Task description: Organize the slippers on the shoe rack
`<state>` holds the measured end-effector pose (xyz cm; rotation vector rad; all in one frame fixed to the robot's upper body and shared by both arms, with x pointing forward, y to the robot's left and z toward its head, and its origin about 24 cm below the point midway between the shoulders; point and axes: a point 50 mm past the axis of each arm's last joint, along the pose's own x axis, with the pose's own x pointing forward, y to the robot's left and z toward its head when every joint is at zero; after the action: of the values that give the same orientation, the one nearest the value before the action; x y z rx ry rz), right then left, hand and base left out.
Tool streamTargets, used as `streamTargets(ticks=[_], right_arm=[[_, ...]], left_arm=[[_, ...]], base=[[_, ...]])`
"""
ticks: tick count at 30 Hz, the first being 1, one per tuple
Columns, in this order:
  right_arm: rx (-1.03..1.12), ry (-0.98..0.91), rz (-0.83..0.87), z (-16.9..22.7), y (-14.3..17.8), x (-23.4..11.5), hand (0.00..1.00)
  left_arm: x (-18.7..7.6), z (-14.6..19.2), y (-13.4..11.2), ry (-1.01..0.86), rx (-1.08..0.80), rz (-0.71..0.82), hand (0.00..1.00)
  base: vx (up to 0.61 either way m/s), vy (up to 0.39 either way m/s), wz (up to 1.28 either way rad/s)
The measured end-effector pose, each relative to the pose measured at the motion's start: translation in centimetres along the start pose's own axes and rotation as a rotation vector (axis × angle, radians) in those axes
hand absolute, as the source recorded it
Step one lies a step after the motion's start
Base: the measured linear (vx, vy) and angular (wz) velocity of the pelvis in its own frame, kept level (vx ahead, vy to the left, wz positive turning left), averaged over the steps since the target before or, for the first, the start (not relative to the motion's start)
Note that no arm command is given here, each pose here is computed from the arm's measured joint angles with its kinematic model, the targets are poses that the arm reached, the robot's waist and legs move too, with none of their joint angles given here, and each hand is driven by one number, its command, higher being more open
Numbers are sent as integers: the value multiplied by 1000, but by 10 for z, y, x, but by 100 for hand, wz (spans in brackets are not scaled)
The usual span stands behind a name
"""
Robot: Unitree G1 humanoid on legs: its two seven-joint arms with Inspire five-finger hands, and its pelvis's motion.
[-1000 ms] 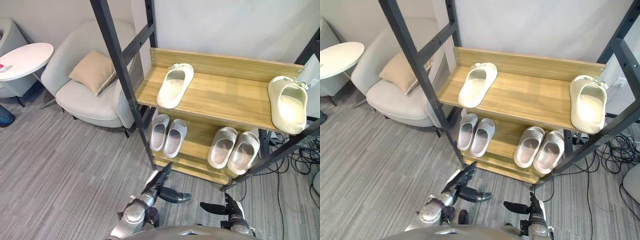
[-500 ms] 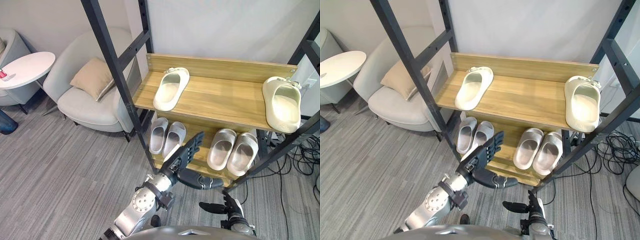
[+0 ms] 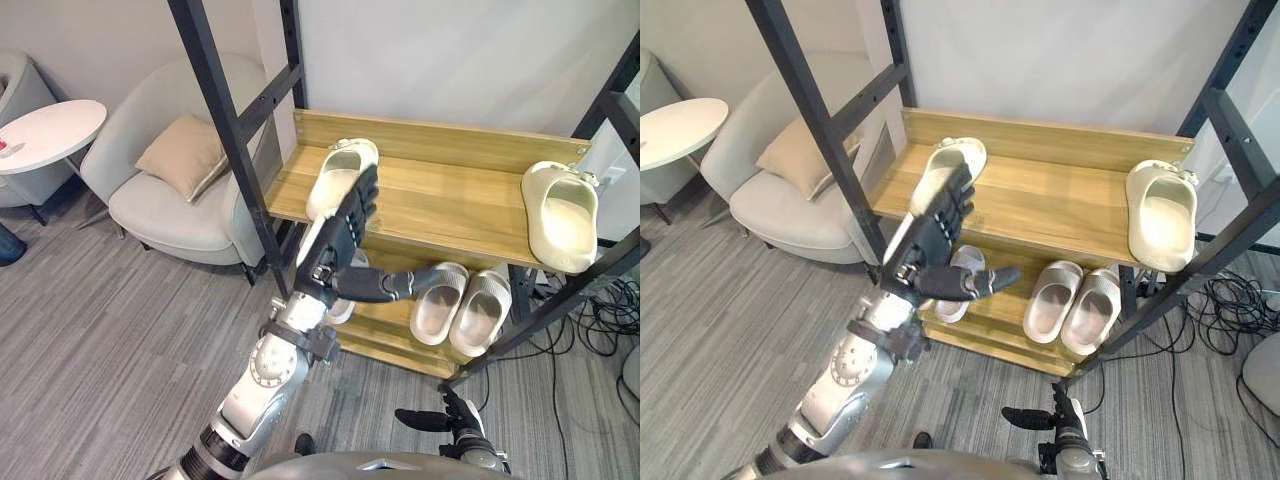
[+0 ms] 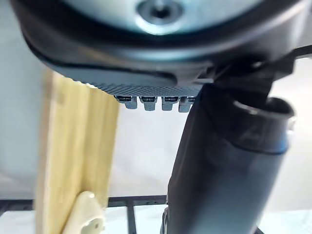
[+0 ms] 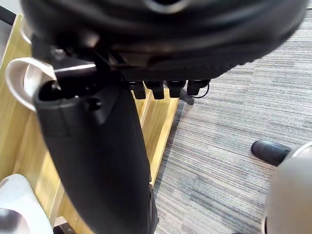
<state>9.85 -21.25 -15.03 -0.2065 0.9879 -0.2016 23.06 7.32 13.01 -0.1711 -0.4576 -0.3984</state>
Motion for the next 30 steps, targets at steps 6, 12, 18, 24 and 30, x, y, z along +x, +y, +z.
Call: streamTargets(ticks=[6, 12, 18, 24, 30], right_arm=[[-10, 26, -5, -10, -5, -3, 100], [-11, 23, 3, -10, -5, -3, 100], [-8, 19, 4, -8, -4, -3, 100], [-4, 6, 8, -3, -2, -1, 100], [2, -17, 9, 3, -1, 0, 100]], left_arm=[[20, 22, 23, -129, 135, 103, 100], [33, 10, 61, -80, 308, 181, 100], [30, -8, 111, 79, 475, 304, 100], [32, -8, 122, 101, 514, 316, 100], [42, -5, 135, 123, 610, 316, 100]], base=[[-13, 4, -5], [-16, 7, -9], [10, -5, -7], [26, 11, -7], [-9, 15, -6]])
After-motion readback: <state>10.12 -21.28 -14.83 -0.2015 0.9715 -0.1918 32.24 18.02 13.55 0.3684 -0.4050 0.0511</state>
